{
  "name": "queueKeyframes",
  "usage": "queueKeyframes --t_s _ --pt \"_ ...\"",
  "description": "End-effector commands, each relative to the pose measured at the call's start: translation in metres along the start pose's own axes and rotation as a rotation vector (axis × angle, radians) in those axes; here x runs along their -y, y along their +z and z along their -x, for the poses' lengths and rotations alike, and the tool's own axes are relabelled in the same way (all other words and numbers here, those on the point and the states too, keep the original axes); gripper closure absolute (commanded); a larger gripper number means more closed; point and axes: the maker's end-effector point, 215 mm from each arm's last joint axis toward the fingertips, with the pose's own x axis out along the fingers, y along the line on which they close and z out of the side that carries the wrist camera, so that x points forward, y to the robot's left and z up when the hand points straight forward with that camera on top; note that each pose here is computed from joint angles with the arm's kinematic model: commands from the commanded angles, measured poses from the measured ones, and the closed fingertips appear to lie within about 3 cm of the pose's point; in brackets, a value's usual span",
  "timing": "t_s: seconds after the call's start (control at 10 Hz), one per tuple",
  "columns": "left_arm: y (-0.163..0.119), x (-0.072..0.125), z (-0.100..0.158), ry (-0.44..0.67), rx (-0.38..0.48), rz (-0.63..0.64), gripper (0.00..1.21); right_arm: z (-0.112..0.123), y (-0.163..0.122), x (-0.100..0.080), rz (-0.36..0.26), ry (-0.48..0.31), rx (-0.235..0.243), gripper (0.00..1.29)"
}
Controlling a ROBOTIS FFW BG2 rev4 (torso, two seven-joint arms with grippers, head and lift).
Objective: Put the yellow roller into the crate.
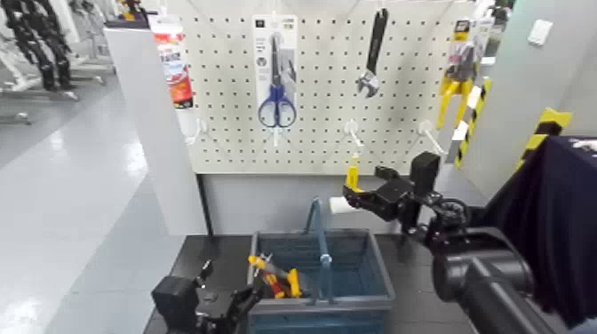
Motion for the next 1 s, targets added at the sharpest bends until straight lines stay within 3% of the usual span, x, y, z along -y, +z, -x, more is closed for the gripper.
queueKeyframes --t_s 0.1,0.3,0.4,0.7,0.8,0.9,1.0 --pt "0.0018 0.0023 -0.0017 -0.008 0.003 -0.005 0.17 -0.0069 0.0017 -0.0025 -0.016 0.011 0.008 0.14" --pt "0.0030 0.0028 -0.0025 -0.011 0.006 -0.007 0.17 -0.0110 0.0015 -0.0048 -0.014 0.019 0.005 0.15" --pt "0.0035 0.0032 -0.0029 -0.012 0.007 -0.008 0.17 -0.0125 0.0020 -0.0058 -0.017 0.021 0.005 0.22" --pt "0.0053 0.0029 -0.0030 -0.016 0.011 -0.010 0.17 -0.0135 -0.0002 -0.0075 -0.022 0.028 -0.003 0.86" --pt "0.0051 0.0037 -0.0030 -0.017 0.011 -0.008 0.17 -0.0137 -0.0002 -0.0072 -0.023 0.027 -0.004 1.00" --pt "0.0051 0.0037 -0.0030 -0.017 0.011 -0.008 0.17 -0.0131 -0.0012 -0.0064 -0.024 0.026 -0.007 1.02" --pt "0.0058 0.0027 -0.0030 -0.015 0.013 -0.007 0.17 -0.0126 -0.0021 -0.0058 -0.025 0.024 -0.008 1.12"
